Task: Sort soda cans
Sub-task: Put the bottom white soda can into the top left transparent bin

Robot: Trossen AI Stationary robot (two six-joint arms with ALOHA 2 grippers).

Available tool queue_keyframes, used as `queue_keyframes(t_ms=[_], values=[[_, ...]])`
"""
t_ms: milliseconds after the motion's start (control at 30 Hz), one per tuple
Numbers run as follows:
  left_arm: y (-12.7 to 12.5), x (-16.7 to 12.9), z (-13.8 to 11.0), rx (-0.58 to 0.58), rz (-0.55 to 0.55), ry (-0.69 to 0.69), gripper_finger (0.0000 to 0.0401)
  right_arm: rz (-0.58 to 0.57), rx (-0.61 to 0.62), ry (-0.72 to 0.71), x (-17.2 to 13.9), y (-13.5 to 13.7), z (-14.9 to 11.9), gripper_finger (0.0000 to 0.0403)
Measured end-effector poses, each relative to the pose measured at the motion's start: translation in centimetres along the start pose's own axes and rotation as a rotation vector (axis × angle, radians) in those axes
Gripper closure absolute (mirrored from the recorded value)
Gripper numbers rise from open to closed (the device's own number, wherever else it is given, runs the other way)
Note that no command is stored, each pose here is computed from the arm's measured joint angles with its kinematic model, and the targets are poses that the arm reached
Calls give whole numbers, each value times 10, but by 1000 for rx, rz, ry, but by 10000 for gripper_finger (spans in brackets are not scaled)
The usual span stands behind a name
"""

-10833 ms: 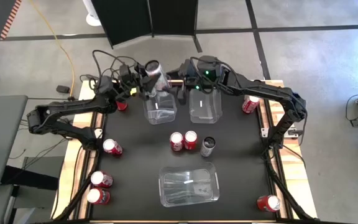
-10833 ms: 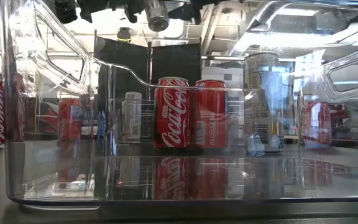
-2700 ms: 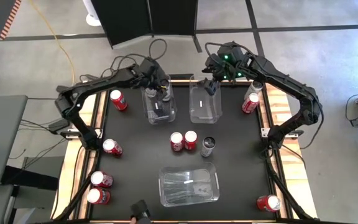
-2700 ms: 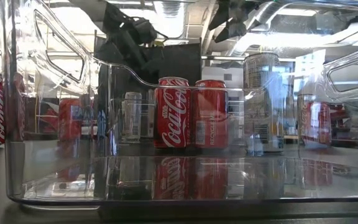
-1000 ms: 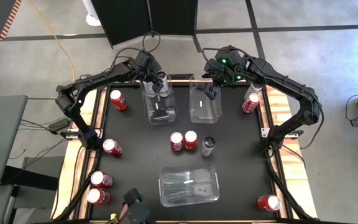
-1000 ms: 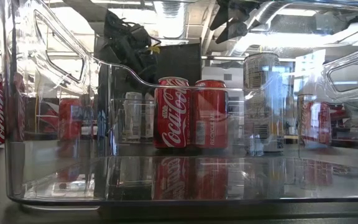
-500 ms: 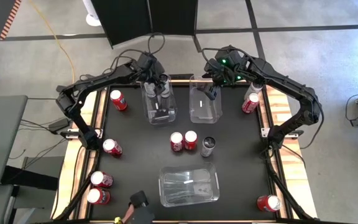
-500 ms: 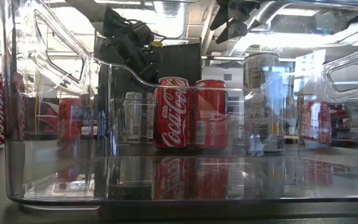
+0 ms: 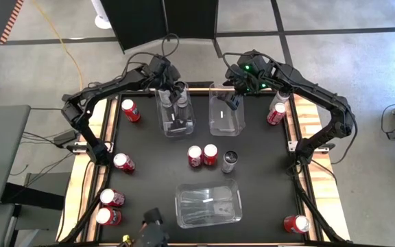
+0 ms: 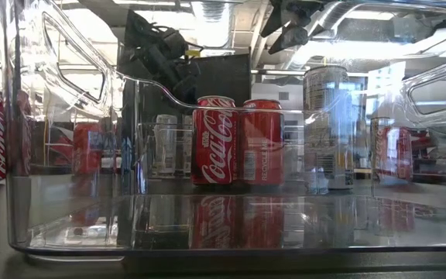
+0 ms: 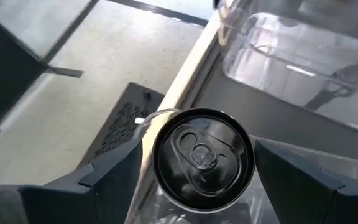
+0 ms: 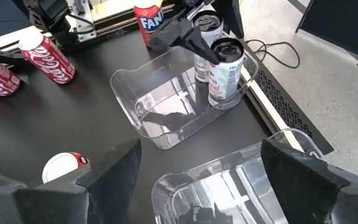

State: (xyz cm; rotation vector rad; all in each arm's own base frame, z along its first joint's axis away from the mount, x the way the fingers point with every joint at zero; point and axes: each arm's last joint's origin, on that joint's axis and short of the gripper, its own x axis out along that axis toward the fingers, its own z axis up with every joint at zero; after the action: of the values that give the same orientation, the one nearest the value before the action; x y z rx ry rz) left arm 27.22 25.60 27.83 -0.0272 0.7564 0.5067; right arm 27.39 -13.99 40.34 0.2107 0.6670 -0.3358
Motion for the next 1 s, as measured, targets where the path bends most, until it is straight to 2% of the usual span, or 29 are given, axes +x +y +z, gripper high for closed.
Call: queue_keyframes(t_ms=[300,467,633,867,1000], values=[[-1,0,0,10,-16,-3,97,0,12,0,0,0,0,56],[-5,1,1,71,-28,-5,97,0,21,-1,0,0,0,56],[-4,2,1,67,-27,-5,97,0,21,-2,0,0,0,56],[-4,19,-6,45,-38,30,88,0,21,-6,0,0,1,56],[-4,19,-4,52,-11,19,79,0,21,-5,0,0,0,56]])
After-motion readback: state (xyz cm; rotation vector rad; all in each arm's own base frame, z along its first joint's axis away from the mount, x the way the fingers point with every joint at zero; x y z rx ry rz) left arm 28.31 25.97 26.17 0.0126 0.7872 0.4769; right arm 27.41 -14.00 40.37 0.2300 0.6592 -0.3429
